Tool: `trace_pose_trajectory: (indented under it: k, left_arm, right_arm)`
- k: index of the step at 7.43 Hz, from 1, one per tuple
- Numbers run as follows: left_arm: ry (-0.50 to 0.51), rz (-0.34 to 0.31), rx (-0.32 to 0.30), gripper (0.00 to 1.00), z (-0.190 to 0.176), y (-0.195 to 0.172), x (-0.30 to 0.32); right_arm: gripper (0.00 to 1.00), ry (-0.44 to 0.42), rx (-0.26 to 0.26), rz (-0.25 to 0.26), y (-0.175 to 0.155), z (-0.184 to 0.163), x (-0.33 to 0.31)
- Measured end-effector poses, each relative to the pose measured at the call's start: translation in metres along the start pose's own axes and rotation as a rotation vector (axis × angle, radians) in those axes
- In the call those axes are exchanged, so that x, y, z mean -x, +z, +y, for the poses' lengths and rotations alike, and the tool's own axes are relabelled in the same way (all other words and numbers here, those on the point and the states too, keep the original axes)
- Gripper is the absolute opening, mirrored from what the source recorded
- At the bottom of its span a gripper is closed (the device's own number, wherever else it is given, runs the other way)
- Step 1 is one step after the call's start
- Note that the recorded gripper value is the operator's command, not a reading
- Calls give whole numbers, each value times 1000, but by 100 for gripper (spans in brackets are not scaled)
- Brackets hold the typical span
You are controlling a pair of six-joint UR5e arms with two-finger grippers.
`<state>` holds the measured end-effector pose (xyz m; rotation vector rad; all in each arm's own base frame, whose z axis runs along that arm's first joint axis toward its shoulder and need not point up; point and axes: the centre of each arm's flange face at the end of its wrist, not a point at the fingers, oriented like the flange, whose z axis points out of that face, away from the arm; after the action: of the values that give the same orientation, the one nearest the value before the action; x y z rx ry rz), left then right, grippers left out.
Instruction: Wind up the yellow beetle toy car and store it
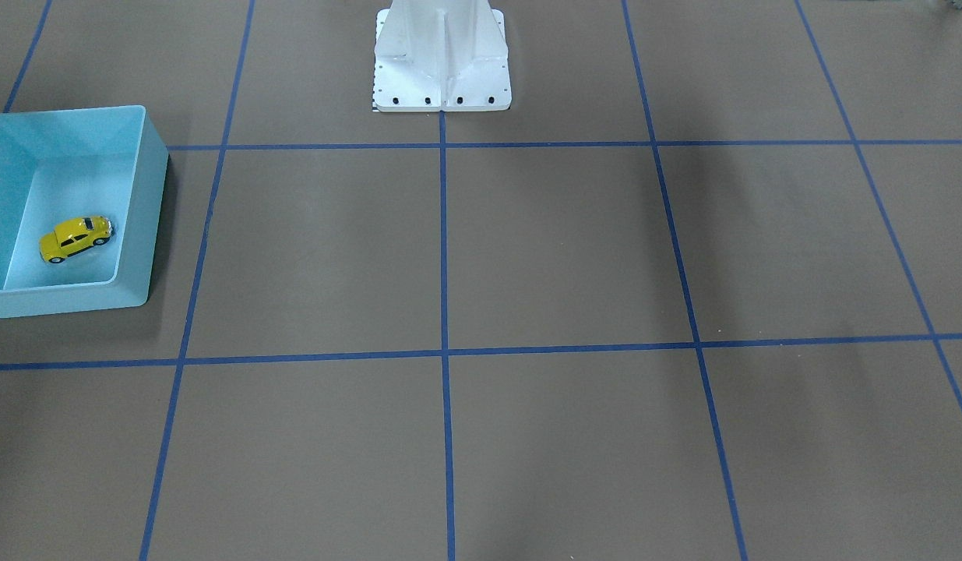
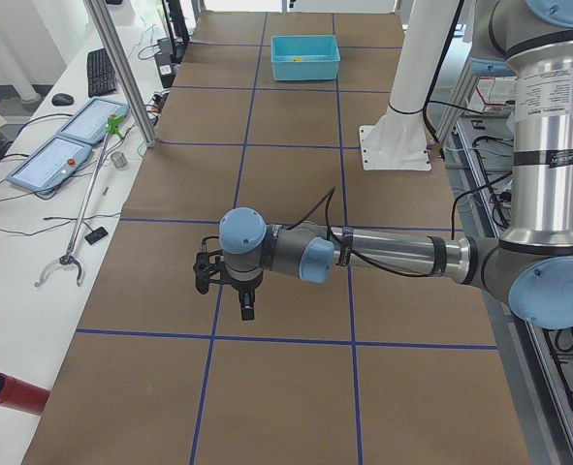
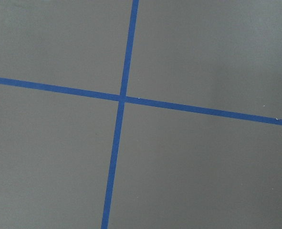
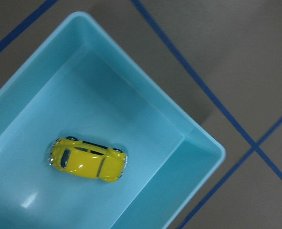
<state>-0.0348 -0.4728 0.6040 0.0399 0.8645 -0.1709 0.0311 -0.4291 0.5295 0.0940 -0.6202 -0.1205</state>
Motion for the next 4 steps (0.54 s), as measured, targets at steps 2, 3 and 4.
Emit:
trace_pose_trajectory:
  k: [2,3,4]
  left_arm:
    - [98,-39,-3,99,6,2,12]
    - [133,-49,4,99,11,4,17]
    - [159,-53,11,99,14,6,21]
  right_arm:
    - [100,166,35,-65,18,14,-63]
    - [100,199,42,-80,25,19,-81]
    - [100,200,43,-83,29,21,-90]
